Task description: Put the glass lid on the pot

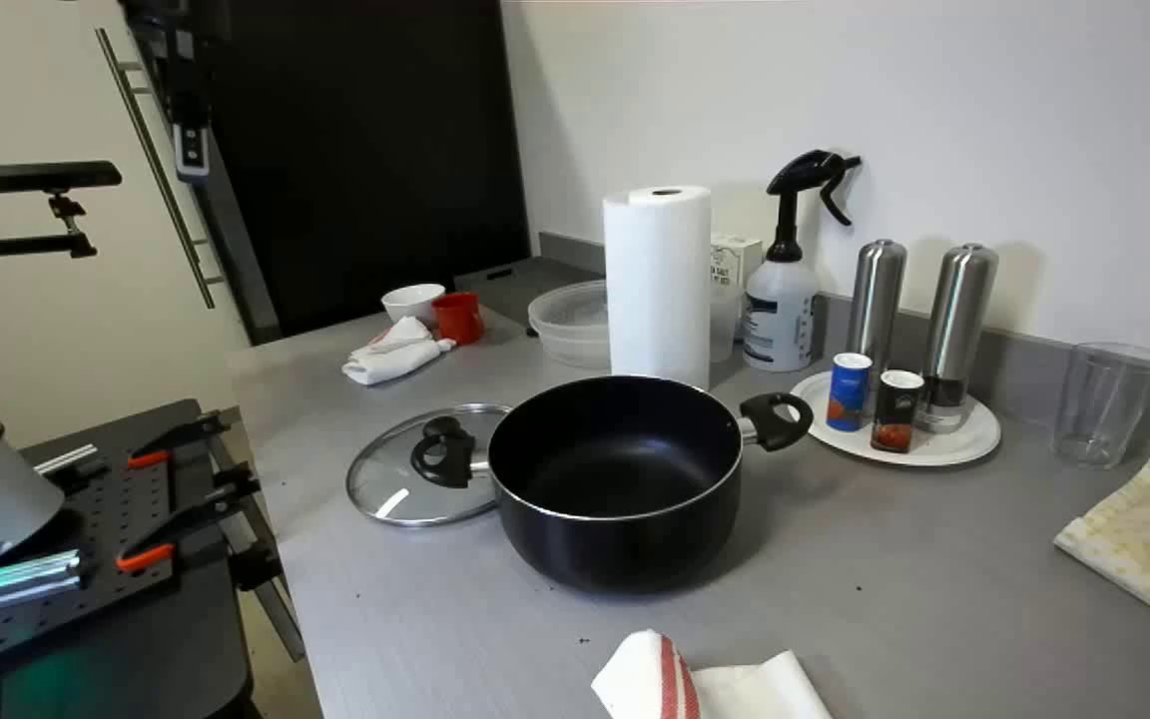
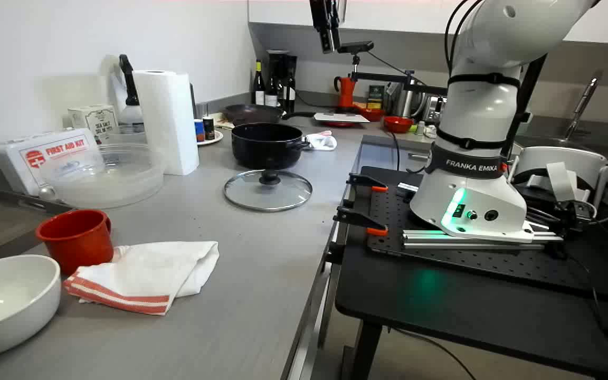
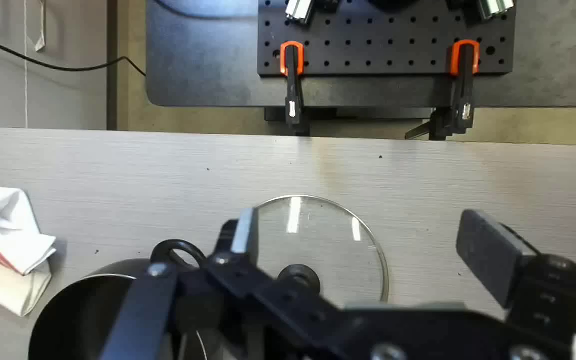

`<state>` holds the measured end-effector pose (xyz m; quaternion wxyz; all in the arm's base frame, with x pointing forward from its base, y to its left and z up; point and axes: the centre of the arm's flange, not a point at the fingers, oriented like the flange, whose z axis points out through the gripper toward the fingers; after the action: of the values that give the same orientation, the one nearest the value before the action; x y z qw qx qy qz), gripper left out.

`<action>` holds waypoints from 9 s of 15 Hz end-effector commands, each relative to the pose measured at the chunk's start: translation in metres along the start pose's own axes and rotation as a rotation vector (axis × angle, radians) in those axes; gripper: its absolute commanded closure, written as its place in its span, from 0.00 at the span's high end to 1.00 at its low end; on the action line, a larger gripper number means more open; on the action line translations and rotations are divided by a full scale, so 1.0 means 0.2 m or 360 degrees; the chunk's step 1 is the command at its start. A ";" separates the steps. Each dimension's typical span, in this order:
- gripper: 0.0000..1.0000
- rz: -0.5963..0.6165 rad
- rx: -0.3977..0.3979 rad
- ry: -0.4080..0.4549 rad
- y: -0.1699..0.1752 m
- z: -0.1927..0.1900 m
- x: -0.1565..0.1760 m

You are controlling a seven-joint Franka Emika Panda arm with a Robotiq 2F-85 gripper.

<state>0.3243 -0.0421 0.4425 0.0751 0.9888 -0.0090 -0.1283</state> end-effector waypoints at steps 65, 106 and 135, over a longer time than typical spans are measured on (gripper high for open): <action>1.00 -0.0128 0.0176 0.0219 0.09 1.39 1.13; 0.25 -0.0141 0.0206 0.0214 0.07 1.34 1.08; 0.25 -0.0339 0.0066 0.0586 0.07 0.16 1.02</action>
<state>0.5112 -0.0443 0.3256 0.0365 0.9922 0.1115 0.0433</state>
